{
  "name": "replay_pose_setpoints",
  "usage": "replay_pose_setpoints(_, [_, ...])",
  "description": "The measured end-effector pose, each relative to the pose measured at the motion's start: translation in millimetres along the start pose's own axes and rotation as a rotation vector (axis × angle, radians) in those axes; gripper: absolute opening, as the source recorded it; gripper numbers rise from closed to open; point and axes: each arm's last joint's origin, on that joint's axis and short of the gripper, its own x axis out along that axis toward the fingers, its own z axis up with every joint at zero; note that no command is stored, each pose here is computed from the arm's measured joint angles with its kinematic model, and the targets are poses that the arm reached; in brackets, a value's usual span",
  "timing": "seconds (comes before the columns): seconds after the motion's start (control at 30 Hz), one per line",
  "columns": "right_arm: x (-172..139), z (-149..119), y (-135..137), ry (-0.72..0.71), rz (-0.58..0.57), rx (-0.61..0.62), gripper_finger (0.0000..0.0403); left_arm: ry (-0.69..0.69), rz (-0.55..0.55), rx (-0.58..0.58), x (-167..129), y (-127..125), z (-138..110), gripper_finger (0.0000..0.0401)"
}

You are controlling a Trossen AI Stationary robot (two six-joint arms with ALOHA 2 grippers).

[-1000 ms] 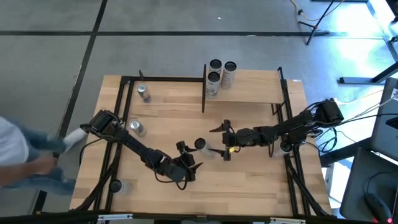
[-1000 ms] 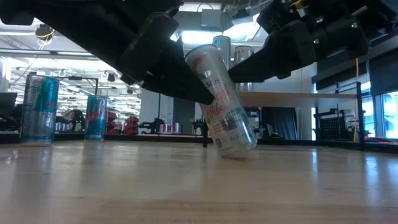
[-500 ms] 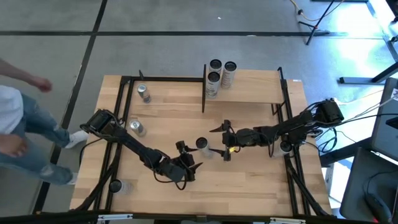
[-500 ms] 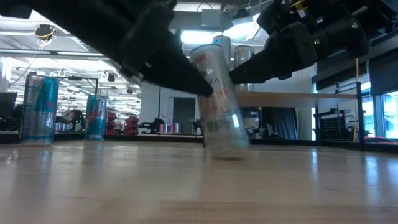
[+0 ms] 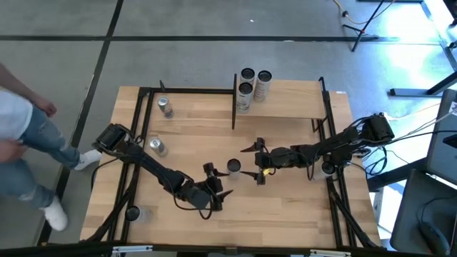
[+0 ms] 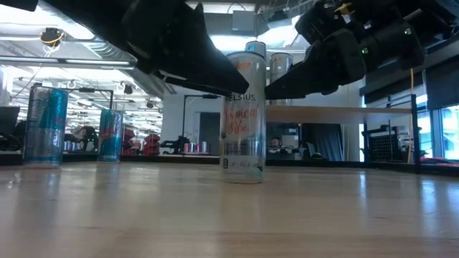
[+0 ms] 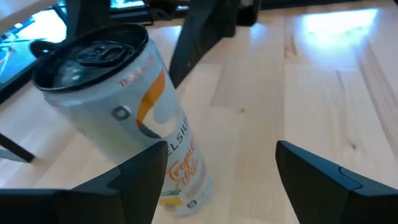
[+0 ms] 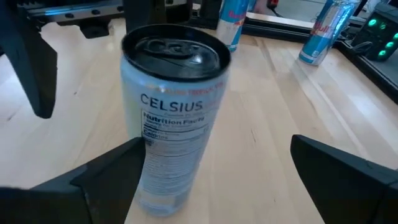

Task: Place canned beverage on shelf
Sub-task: Put the white yellow soda can aligned with the other white yellow soda can on the shelf

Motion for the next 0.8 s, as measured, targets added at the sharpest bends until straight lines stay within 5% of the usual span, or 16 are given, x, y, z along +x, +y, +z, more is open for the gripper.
replay_pose_setpoints(0.3, [0,0,0,0.008,0.017,0.0,0.0395,0.023,-0.078,0.018,-5,-6,-2,0.0286])
replay_pose_setpoints(0.53, [-28,28,-6,0.11,0.051,0.046,0.0395,0.009,-0.152,0.055,-52,-6,20,0.0286])
replay_pose_setpoints(0.8, [-29,52,-5,-0.045,0.154,0.165,0.0395,0.047,-0.113,0.029,-49,1,-4,0.0286])
